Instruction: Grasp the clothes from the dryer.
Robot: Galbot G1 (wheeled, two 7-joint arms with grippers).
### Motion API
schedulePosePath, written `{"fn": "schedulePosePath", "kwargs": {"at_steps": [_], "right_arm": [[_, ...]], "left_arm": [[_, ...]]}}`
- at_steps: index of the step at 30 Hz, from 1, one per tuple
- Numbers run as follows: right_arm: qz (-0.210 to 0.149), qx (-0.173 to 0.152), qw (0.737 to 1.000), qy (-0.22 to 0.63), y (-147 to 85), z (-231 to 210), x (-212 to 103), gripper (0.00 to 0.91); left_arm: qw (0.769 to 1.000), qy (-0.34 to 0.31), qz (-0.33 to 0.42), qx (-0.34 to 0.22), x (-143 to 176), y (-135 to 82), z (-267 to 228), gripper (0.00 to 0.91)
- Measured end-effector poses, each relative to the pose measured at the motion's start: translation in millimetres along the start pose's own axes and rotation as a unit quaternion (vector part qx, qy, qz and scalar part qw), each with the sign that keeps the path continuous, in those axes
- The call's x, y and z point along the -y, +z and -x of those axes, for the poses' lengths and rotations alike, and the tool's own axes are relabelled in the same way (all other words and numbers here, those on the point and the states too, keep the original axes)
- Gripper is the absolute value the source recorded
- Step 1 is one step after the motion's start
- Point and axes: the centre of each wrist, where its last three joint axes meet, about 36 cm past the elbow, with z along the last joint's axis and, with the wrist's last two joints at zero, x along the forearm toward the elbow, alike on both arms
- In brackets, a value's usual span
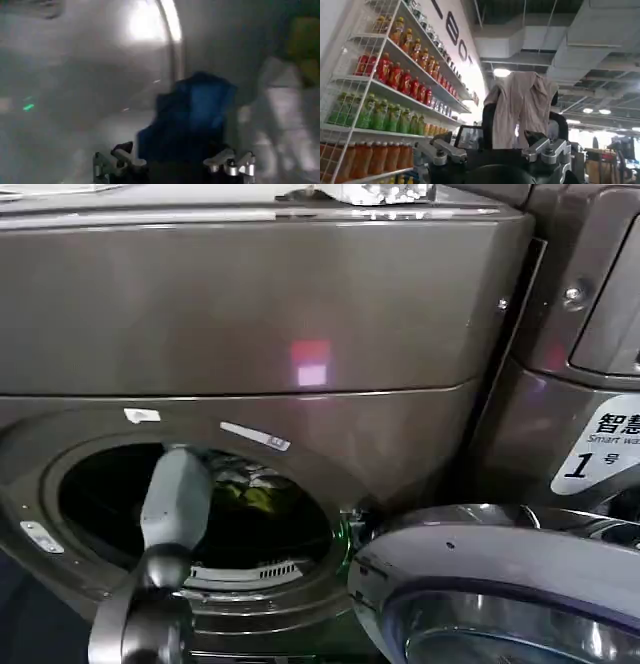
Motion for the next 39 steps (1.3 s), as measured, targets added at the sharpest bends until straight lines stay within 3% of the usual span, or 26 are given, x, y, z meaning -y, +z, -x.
{"fn": "schedulePosePath", "kwargs": {"at_steps": [16,30,31,32,39], "right_arm": [[-0.009,-0.002,1.0,-0.007,7.6,-2.7,-8.3,0.907],[-0.015,-0.003,1.0,-0.018,7.7,-4.3,-15.6,0.907],[-0.015,-0.003,1.0,-0.019,7.9,-3.8,-17.1,0.907],[-0.015,-0.003,1.0,-0.02,8.1,-3.5,-18.2,0.907],[-0.016,-0.004,0.999,-0.028,9.6,-2.8,-25.5,0.907]], "left_arm": [[0.998,0.06,0.009,0.004,-2.4,16.1,2.5,0.907],[0.993,0.108,-0.042,0.032,21.0,23.6,30.1,0.907],[0.992,0.109,-0.047,0.033,22.8,25.7,31.3,0.421],[0.992,0.112,-0.051,0.034,24.9,27.4,33.2,0.0],[0.989,0.125,-0.064,0.05,38.0,36.5,43.6,0.0]]}}
